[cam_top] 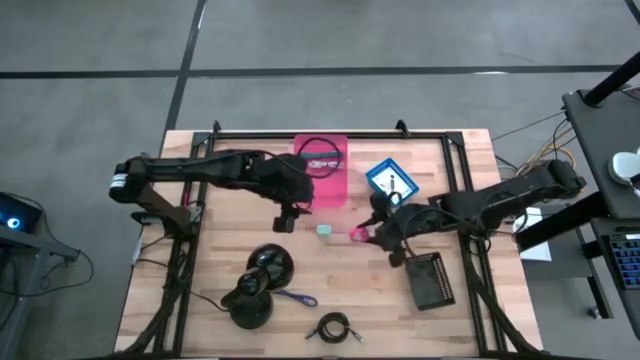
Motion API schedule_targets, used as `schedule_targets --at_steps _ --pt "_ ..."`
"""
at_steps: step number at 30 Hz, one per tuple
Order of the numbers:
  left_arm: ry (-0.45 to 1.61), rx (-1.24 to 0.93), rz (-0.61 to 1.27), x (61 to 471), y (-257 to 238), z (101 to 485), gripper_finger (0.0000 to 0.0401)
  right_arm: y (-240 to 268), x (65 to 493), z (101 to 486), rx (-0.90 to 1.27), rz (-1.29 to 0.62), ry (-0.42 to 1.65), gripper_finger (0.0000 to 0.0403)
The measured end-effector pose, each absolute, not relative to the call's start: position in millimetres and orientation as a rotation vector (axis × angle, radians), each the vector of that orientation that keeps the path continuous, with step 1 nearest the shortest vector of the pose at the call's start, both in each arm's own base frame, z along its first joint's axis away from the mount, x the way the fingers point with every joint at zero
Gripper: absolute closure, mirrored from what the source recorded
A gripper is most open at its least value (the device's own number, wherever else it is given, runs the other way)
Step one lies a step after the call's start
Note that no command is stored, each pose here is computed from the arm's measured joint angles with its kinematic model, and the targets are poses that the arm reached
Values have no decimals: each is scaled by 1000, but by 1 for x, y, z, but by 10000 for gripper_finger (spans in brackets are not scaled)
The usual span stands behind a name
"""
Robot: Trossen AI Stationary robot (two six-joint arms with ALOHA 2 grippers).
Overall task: Pick and place items into bin
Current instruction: Put the pink charger adapter into the black bin
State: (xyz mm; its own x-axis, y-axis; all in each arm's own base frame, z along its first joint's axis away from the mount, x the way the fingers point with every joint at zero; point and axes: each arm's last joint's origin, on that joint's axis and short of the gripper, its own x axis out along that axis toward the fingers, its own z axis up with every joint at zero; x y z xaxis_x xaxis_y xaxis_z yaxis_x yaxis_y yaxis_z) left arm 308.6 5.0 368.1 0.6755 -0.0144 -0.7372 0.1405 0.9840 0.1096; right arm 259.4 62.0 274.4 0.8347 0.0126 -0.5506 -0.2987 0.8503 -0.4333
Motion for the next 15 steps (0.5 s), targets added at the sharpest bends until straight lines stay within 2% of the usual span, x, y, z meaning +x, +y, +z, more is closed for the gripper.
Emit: schedule_targets --at_steps 6,15 --pt "794 214 -42 302 7 375 221 58 236 286 -282 105 770 262" --pt "796 285 -65 302 7 371 221 59 210 278 127 33 1082 262"
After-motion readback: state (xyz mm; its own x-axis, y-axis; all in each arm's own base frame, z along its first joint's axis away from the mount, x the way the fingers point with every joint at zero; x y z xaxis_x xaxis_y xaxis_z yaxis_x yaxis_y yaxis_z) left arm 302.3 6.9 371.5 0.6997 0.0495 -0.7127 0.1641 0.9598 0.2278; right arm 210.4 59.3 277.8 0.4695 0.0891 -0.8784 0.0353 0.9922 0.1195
